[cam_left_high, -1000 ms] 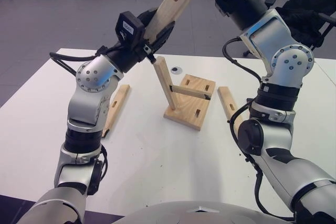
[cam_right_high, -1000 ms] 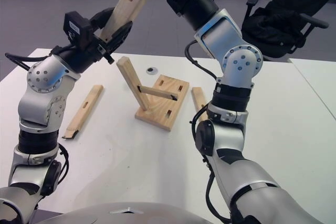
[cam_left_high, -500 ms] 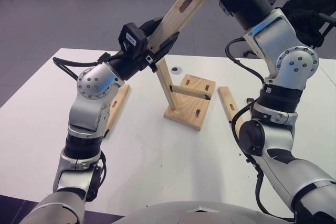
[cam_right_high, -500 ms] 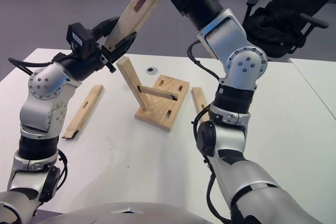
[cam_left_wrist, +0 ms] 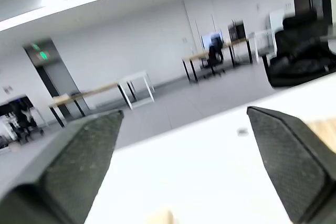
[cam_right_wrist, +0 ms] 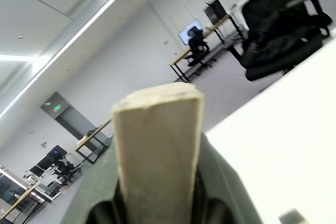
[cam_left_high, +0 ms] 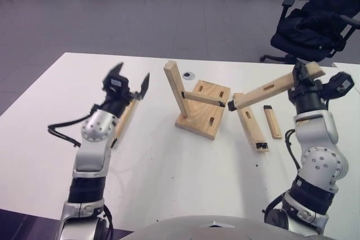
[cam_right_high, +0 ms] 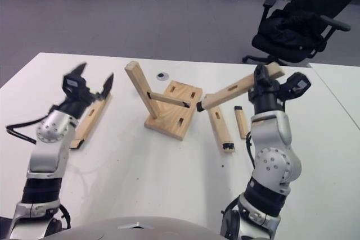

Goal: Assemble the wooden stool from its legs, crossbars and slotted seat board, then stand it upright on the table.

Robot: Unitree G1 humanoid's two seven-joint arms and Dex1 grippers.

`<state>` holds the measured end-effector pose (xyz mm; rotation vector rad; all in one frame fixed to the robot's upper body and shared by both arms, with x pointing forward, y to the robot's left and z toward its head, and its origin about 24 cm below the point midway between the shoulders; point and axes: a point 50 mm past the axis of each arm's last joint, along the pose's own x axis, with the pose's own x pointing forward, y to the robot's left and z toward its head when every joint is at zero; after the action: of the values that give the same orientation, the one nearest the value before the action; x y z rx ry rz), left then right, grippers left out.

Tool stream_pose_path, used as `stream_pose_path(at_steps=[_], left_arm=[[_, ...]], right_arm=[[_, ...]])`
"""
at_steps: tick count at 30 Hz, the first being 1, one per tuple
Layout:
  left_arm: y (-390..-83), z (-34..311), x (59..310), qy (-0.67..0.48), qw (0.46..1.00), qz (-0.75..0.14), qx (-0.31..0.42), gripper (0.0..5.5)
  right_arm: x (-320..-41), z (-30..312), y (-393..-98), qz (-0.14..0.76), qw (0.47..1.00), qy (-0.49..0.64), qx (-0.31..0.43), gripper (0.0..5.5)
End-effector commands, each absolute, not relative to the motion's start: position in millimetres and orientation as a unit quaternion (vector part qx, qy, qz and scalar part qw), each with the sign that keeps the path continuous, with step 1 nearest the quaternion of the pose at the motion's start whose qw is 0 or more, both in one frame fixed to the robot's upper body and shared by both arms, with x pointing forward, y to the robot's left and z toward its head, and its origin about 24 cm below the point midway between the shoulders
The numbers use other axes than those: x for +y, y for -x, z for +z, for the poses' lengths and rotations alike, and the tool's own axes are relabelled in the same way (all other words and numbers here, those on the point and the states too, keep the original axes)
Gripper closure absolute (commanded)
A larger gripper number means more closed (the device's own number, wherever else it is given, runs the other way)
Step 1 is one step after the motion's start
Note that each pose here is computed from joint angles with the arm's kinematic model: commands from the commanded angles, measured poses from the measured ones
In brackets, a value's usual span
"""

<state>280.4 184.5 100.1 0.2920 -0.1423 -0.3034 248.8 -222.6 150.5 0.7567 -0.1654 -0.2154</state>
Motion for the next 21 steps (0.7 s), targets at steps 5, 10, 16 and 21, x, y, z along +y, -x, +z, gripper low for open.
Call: stream_pose_path(at_steps=[5, 10, 16, 21], left_arm=[[-299.2, 2.6, 151.4, -0.207, 0.937, -0.259, 0.114, 1.18], [-301.7, -4.5, 142.1, -0.221, 0.923, -0.293, 0.118, 1.18], [-277.9, 4.6, 129.7, -0.212, 0.904, -0.351, 0.125, 1.18], [-254.0, 15.7, 121.8, -0.210, 0.890, -0.381, 0.134, 1.18]], right_arm=[[-212.0, 115.5, -242.2, -0.154, 0.870, -0.468, -0.001, 4.50], [-202.9, 110.7, -238.1, -0.150, 0.868, -0.473, 0.025, 4.50], [-189.8, 124.7, -238.4, -0.139, 0.911, -0.387, 0.023, 4.50], [-188.9, 139.1, -238.1, -0.128, 0.957, -0.260, -0.012, 4.50]])
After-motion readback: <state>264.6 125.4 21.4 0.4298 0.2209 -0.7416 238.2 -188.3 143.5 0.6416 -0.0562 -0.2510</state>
